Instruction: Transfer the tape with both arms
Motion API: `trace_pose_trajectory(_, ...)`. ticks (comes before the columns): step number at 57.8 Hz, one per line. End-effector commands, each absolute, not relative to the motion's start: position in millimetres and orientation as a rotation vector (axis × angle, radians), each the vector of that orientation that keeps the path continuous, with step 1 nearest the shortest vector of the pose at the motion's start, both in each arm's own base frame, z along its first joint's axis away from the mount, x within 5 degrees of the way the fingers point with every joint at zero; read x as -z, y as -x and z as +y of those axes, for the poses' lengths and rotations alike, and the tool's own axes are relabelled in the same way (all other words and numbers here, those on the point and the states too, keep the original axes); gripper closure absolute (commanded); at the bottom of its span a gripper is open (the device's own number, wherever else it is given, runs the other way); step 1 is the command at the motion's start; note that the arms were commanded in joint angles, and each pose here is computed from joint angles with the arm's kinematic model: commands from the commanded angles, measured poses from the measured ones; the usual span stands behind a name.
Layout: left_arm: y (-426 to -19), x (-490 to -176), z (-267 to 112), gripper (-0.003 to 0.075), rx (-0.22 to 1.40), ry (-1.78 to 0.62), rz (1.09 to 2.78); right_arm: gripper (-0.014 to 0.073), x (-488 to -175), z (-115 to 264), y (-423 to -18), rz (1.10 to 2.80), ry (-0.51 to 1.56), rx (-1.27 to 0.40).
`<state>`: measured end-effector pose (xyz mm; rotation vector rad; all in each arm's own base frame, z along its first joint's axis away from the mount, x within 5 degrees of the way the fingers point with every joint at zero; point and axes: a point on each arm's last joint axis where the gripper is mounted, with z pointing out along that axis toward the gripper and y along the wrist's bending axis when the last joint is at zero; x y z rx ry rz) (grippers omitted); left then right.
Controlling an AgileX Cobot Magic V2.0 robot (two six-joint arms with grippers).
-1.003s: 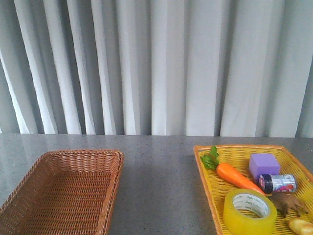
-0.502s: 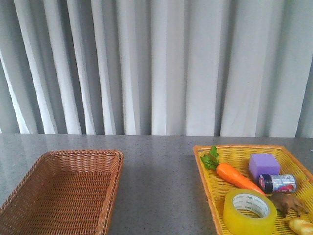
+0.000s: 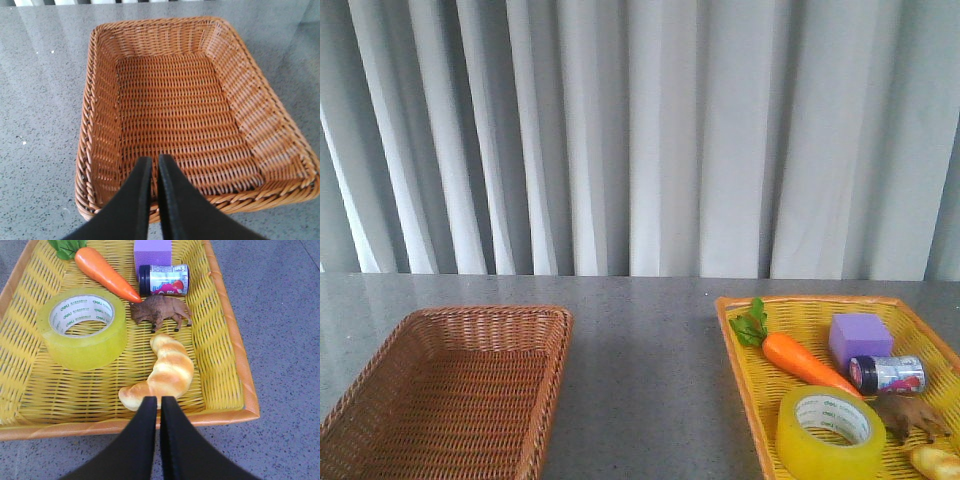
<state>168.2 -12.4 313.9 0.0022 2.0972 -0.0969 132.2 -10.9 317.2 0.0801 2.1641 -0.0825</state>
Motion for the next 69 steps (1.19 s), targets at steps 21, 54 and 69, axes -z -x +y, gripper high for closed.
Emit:
trace_pose_trajectory(21,-176.7,-329.8,-11.9,0.0115,0.076,-0.02,1.986,-0.0036,-334.4,-10.9,-137.1,2.048,-0.089,0.068)
trace_pose_trajectory(54,-171.1,-345.0,-39.7,0.0132,0.13,-0.271,1.985,0.0053,-334.6,-5.8,-201.3,2.342,-0.013,-0.028)
trace_pose_trajectory(69,-164.7,-345.2,-61.3,0.0132,0.233,-0.377,1.97,0.0053,-344.4,-5.4,-252.3,2.437,0.024,-0.063)
